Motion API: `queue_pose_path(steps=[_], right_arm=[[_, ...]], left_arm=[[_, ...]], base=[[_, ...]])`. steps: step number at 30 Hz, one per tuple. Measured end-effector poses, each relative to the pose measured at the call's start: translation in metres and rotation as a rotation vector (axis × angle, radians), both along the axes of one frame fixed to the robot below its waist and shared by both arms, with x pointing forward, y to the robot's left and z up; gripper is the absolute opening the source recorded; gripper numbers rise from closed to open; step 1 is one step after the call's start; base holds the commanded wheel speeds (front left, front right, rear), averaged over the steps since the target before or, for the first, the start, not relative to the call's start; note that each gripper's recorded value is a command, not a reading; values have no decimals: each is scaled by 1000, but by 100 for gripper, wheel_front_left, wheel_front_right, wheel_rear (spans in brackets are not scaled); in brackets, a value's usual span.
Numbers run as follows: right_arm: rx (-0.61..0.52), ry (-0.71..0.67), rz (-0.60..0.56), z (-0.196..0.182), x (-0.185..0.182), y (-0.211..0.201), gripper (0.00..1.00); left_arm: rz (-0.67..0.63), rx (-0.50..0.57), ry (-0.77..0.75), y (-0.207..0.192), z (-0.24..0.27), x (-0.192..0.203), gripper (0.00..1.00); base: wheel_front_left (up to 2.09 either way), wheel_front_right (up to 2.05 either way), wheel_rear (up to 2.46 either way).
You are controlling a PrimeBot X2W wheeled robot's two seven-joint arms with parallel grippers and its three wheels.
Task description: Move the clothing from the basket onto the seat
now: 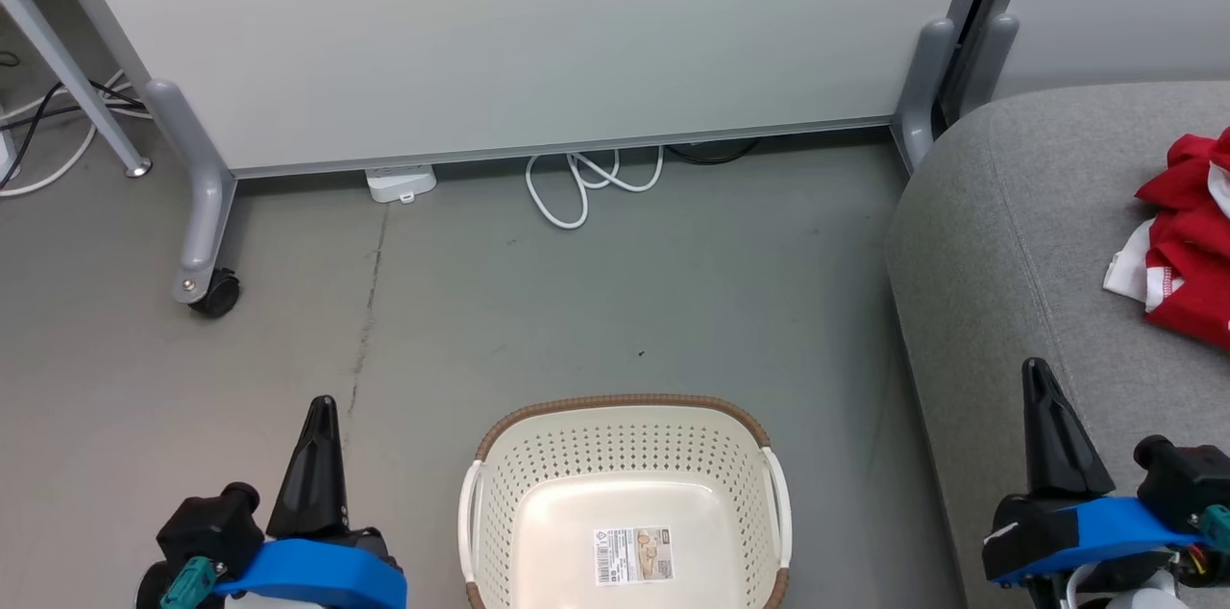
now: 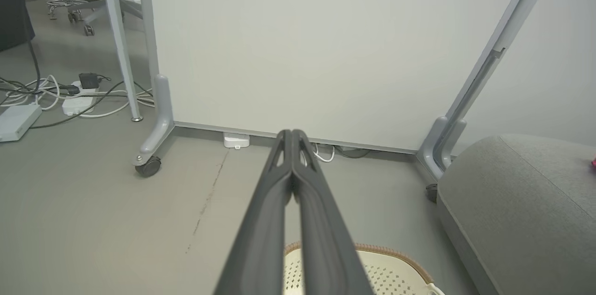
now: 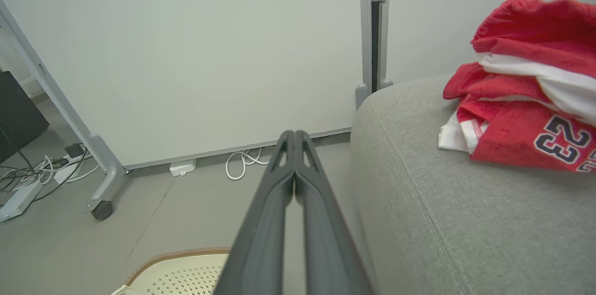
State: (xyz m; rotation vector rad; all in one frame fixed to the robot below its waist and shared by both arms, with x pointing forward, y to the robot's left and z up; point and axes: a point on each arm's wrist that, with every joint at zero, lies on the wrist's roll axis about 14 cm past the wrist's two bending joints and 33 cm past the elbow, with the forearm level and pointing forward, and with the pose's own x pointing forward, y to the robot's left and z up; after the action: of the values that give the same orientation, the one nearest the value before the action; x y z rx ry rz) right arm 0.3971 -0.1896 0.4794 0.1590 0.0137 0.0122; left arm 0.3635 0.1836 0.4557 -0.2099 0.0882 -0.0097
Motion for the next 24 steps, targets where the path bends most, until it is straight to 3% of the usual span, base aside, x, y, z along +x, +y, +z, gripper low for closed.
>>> queue_pose_path(steps=[24], right_arm=[[424,36,-70,-2,-3,-8,0]], left_arm=[[112,-399,32,15,2,4,0]], base=[[0,0,0]])
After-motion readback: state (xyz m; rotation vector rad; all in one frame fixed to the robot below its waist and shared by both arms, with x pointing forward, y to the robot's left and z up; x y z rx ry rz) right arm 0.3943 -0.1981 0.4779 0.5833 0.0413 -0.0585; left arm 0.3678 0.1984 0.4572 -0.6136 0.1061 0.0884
